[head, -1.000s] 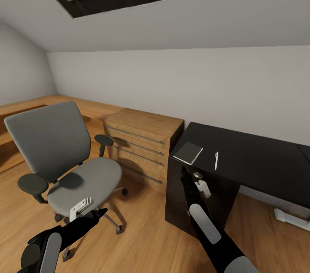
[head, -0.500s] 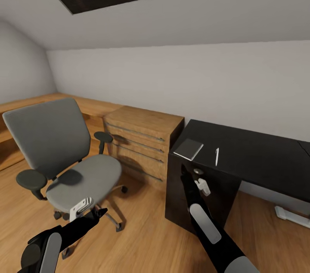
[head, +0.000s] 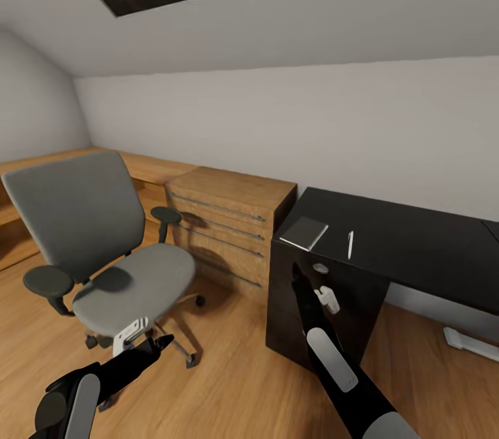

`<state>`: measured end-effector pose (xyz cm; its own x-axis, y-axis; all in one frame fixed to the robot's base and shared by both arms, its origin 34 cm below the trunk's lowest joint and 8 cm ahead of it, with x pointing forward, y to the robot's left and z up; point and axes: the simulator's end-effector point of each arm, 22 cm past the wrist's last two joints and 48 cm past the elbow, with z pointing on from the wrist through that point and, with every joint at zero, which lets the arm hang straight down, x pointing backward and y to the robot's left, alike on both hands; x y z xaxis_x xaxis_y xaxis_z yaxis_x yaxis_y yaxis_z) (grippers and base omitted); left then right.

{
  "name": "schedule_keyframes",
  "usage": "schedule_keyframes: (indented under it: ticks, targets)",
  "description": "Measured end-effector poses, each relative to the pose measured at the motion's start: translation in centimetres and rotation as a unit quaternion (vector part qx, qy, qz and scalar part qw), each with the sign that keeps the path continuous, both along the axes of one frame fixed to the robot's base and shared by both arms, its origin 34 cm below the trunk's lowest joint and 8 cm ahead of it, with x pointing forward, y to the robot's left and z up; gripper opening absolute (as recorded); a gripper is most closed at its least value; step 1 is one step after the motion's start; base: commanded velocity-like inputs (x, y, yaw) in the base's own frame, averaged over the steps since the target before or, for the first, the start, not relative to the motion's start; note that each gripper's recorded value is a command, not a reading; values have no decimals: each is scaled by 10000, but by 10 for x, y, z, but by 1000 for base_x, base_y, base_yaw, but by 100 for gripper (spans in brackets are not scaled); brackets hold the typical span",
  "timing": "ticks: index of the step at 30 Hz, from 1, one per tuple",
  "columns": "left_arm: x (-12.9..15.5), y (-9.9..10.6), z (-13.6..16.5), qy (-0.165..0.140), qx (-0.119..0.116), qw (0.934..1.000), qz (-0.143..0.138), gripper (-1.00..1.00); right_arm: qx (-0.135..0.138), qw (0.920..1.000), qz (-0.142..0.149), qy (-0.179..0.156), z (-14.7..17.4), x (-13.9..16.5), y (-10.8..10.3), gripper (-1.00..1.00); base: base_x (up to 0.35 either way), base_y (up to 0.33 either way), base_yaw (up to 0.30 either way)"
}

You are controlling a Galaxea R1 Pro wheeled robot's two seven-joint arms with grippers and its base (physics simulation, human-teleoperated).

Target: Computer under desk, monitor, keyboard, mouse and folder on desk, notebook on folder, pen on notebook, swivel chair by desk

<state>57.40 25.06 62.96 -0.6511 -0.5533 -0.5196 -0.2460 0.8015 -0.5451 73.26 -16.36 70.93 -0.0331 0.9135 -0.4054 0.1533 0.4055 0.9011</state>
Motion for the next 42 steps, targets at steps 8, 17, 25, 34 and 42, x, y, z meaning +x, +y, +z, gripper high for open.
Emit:
schedule_keyframes:
  ticks: [8, 17, 25, 34, 42]
  targets:
    - [-3, -1, -15, 1, -3, 10000, -8, 100, 6, 10000, -8, -1, -14, -3, -1, 100, 0, 0, 0]
    - [-3, -2, -15, 11, -11, 10000, -31, 100, 8, 10000, -8, 0, -15, -3, -1, 100, 0, 0, 0]
    - [-3, 0, -16, 23, 0, 10000, -24, 100, -1, 10000, 3, -6, -14, -3, 1, 100, 66, 0, 0]
    - [-4, 1, -18, 39, 25, 10000, -18, 100, -9, 10000, 8, -8, -14, -3, 1, 100, 110, 0, 0]
    - [0, 1, -1, 32, 34, 10000, -15, 100, -17, 9999, -103, -57, 5, 0, -4, 100, 6, 0, 0]
